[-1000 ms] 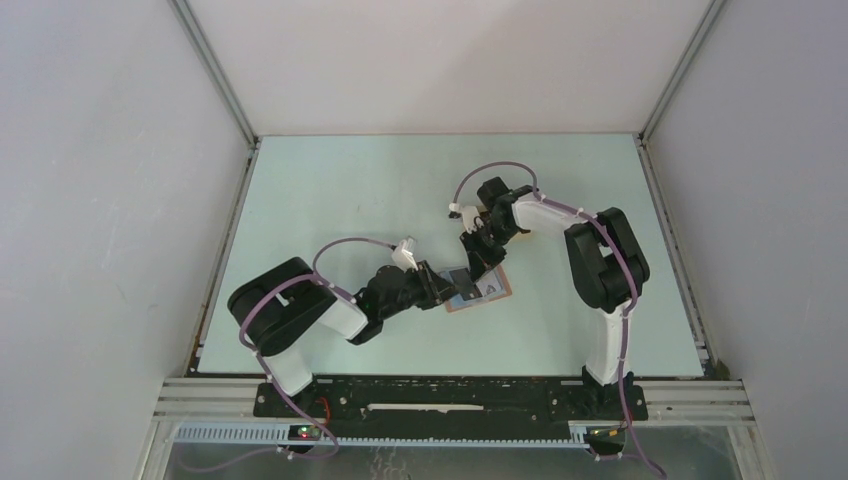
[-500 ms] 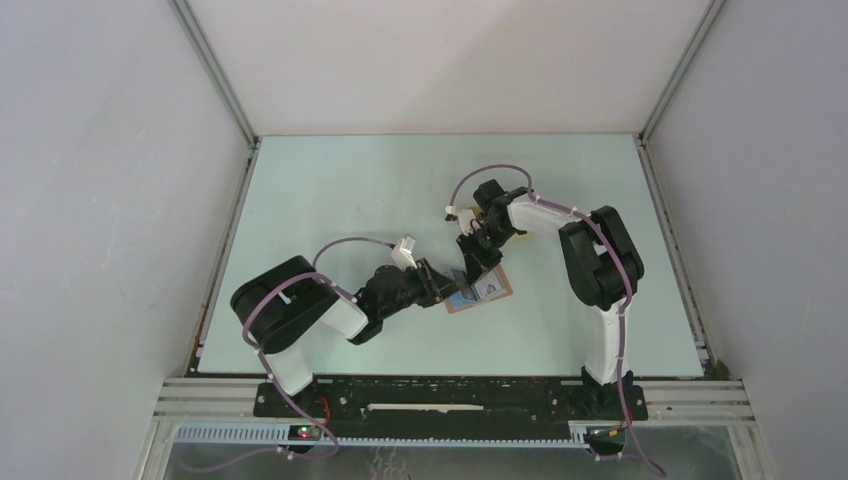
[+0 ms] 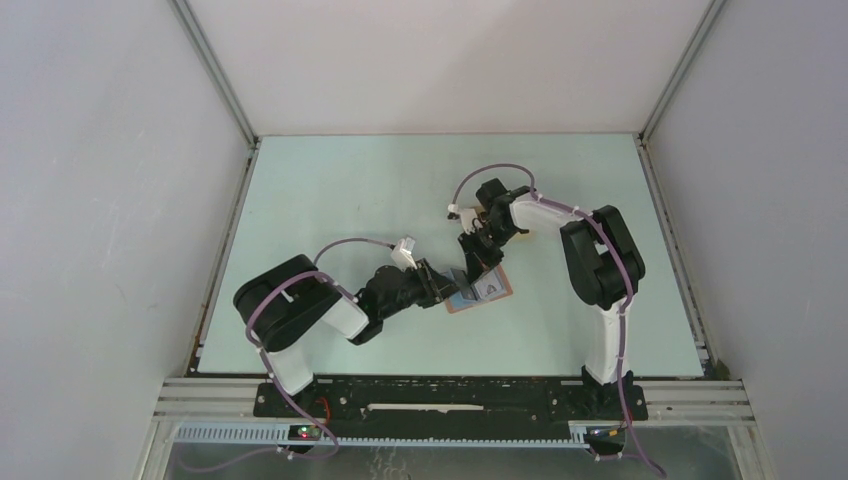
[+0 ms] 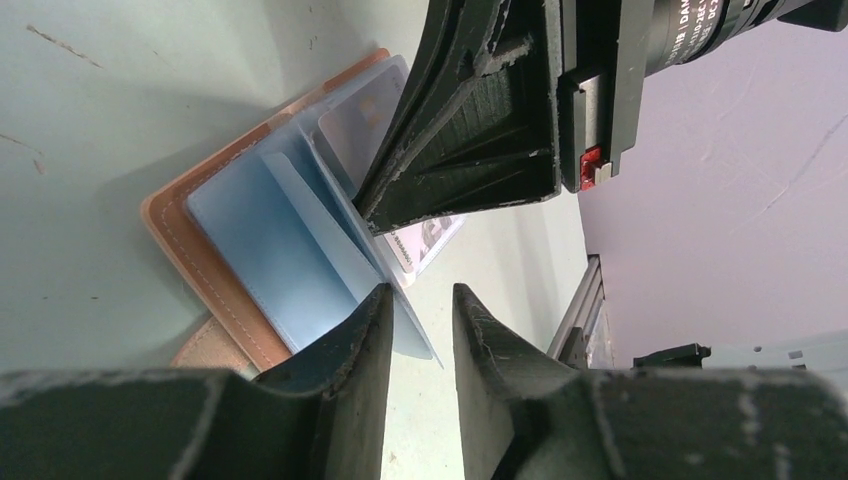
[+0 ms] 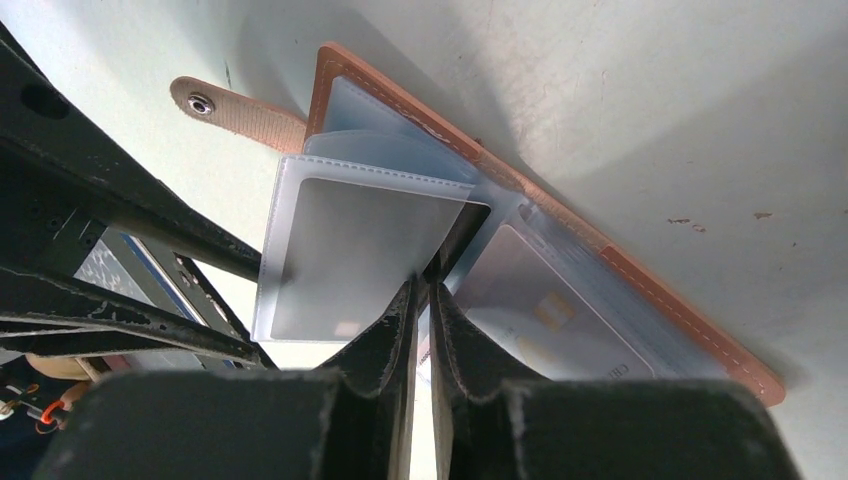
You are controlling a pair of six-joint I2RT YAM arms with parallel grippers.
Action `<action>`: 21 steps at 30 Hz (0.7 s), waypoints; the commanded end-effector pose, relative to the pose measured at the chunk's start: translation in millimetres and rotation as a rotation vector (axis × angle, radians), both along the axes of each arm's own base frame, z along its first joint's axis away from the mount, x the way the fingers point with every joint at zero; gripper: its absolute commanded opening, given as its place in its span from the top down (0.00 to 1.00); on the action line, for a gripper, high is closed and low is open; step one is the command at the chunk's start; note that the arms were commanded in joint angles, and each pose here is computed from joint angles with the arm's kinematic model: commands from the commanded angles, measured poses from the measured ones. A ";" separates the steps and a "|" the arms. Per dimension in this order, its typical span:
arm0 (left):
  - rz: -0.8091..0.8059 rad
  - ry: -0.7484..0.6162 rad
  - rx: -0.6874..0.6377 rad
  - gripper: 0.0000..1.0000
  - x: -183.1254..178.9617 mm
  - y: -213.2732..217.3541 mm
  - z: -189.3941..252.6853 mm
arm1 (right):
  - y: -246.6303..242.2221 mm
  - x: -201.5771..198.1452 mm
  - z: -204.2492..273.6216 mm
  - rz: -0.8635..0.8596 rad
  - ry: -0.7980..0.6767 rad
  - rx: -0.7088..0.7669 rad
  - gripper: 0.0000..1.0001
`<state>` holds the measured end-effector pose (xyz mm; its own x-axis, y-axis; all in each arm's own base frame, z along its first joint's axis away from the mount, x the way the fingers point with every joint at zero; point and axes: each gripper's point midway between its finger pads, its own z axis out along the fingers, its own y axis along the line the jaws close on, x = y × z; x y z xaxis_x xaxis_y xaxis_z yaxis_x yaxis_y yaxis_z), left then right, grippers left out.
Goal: Put the credit cards into the card holder
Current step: Insert the credit card into the card holder.
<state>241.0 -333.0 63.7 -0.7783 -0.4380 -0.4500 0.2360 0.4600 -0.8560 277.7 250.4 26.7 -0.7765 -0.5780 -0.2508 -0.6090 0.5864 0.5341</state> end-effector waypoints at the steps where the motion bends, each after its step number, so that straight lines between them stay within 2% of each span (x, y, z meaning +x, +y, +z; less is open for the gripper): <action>1: -0.007 -0.011 -0.019 0.66 4.8 -4.9 5.2 | 3.1 8.7 18.0 -0.016 -0.021 0.048 0.84; 12: -0.015 -0.023 0.010 0.61 15.3 -13.9 7.2 | 1.7 10.4 23.9 -0.023 -0.024 0.066 0.83; 21: -0.014 -0.022 0.061 0.63 22.6 -16.7 5.0 | -8.6 21.0 46.8 -0.059 -0.061 0.115 0.79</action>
<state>254.3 -344.9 61.7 -0.7870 -0.4154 -0.4562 0.2269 0.4927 -0.8401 284.7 242.9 34.2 -0.8017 -0.5381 -0.2604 -0.5781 0.5870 0.5667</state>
